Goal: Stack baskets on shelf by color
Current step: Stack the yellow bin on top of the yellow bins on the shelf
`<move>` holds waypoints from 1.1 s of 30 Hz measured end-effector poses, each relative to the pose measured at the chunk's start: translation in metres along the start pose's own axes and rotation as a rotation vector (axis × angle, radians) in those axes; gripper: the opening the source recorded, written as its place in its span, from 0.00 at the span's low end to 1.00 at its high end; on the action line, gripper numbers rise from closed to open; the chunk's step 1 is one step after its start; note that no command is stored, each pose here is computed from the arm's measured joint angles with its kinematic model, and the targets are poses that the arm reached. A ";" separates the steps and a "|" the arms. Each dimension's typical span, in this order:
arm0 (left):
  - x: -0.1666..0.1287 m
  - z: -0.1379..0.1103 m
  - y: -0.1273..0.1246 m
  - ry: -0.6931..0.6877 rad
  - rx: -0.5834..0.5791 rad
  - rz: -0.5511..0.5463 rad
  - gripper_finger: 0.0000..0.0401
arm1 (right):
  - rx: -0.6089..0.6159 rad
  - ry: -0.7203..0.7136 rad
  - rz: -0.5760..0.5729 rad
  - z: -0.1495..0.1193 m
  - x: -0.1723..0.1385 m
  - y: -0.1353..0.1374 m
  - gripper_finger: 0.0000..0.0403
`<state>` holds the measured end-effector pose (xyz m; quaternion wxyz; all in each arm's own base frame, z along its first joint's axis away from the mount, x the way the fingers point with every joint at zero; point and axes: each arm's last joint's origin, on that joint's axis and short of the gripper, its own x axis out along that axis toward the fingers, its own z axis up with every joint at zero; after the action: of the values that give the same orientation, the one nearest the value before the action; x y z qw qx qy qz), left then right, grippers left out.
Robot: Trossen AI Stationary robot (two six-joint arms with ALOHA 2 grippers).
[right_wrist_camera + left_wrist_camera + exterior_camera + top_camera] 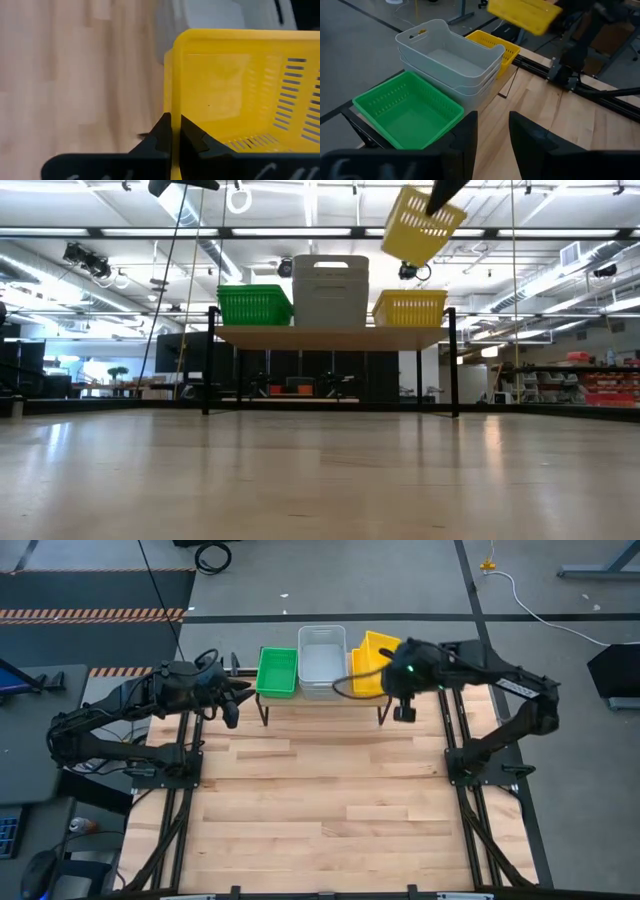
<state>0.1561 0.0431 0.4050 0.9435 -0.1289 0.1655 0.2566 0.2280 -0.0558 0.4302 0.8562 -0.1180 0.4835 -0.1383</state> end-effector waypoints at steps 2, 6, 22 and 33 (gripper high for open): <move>0.000 0.000 0.000 0.000 0.000 0.000 0.29 | -0.007 0.020 -0.018 0.001 0.010 -0.012 0.03; 0.000 0.000 0.000 0.000 0.000 0.000 0.29 | -0.006 0.062 0.038 0.001 0.032 -0.028 0.03; 0.000 0.000 0.000 0.000 0.000 0.000 0.29 | -0.018 0.164 0.117 0.007 0.080 -0.041 0.04; 0.000 0.001 0.000 -0.005 -0.001 -0.002 0.29 | -0.005 0.232 0.136 0.004 0.093 -0.043 0.07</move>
<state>0.1563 0.0431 0.4056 0.9440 -0.1287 0.1632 0.2561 0.2722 -0.1287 0.3731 0.8016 -0.0706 0.5865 -0.0916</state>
